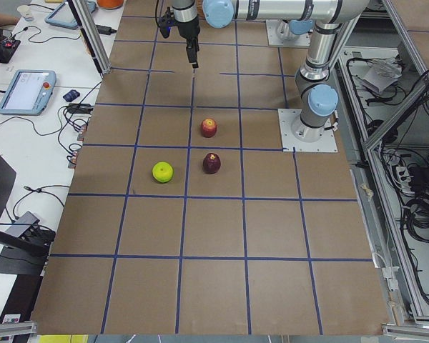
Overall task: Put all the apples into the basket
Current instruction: 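Lower the left gripper onto the red apple and close on it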
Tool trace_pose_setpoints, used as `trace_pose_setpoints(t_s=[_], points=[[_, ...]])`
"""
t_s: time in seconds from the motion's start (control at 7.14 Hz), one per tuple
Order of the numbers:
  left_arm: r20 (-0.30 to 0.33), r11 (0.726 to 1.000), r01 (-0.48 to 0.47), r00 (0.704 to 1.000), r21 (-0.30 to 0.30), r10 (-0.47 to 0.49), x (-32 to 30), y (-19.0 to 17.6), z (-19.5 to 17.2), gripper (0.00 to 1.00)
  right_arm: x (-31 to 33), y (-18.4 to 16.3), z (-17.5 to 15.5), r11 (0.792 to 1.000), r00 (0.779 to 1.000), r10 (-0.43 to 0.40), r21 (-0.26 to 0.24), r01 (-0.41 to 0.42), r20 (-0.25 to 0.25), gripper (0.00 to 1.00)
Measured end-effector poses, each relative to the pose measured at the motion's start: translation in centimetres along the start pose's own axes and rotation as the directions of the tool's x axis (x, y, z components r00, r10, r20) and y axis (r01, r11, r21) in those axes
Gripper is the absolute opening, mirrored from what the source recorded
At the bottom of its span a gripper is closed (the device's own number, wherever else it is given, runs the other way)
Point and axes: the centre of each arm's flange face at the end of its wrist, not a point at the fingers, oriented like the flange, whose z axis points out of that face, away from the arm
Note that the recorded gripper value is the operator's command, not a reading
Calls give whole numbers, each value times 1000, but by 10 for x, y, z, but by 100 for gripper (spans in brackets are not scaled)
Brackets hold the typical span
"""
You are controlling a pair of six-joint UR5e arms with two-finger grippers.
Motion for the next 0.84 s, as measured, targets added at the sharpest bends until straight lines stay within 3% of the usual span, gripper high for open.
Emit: trace_pose_setpoints(t_s=[0.14,0.42,0.84], points=[[12,1000,-23,1000,21,23,-27,-20,42,100,0,0,0,1000,1000,0,-1,0,0,100],[15,999,-41,999,23,41,-64,-18,106,100,0,0,0,1000,1000,0,-1,0,-1,100],[35,998,-61,998,13,61,-75,-6,153,100,0,0,1,1000,1000,0,-3,0,0,100]])
